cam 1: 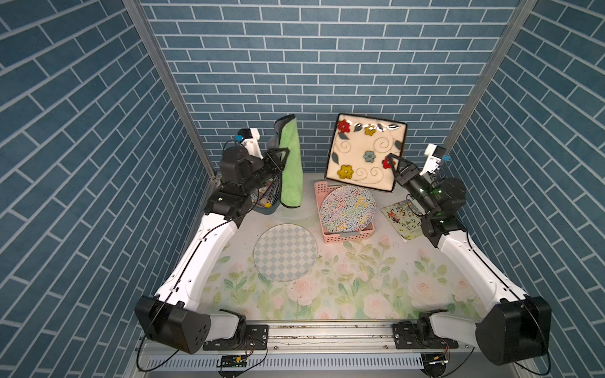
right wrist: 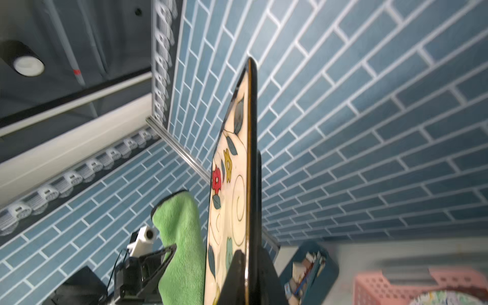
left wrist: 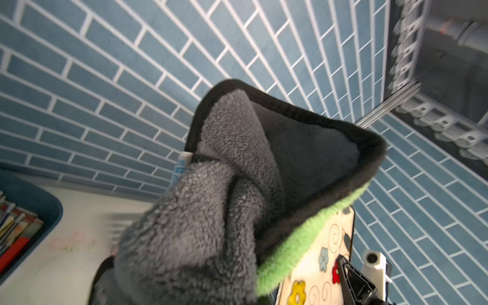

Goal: Wipe the wet plate dry
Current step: Wipe the plate with towel.

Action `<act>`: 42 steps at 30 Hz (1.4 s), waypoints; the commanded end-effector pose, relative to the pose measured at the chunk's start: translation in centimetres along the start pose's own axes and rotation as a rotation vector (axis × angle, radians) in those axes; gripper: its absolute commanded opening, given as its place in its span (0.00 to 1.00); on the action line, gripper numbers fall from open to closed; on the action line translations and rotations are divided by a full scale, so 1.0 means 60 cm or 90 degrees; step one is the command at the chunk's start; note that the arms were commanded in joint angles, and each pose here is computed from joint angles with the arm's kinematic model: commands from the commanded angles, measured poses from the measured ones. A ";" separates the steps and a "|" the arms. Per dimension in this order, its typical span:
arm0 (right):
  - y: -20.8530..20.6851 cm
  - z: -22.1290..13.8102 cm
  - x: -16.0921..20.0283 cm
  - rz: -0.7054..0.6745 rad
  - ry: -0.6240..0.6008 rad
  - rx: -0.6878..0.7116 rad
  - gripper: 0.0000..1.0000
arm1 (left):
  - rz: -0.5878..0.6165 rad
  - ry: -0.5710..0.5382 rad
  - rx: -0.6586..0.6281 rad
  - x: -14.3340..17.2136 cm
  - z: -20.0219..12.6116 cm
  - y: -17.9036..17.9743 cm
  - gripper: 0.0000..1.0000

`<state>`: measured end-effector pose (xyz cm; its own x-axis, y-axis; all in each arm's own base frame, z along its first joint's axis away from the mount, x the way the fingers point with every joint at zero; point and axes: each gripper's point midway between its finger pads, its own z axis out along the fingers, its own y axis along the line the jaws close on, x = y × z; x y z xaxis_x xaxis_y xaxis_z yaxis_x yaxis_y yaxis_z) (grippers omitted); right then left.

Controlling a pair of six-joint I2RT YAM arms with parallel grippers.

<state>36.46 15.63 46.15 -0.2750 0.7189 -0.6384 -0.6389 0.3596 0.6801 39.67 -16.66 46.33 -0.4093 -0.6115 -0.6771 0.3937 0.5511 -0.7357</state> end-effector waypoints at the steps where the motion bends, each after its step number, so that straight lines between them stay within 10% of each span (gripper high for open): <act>1: 0.222 -0.059 -0.059 0.001 -0.071 -0.294 0.00 | -0.036 0.009 0.128 -0.011 -0.012 -0.066 0.00; 22: 0.258 0.046 0.047 0.133 0.043 -0.411 0.00 | -0.145 0.136 0.630 0.042 -0.104 -0.372 0.00; 28: 0.260 0.094 -0.036 0.138 -0.031 -0.419 0.00 | -0.177 0.185 0.685 0.105 -0.115 -0.415 0.00; 33: 0.217 0.089 -0.091 0.147 -0.070 -0.415 0.00 | -0.165 0.131 0.699 0.061 -0.147 -0.419 0.00; 42: 0.239 0.026 0.050 0.193 0.001 -0.464 0.00 | -0.189 0.060 0.726 -0.009 -0.131 -0.433 0.00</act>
<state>30.43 23.16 53.94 -0.5768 0.6948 -0.4295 -0.7904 -0.3420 0.5082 28.35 -27.58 61.39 -0.6919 -0.5601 -0.4556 0.6934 -0.3399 -0.6353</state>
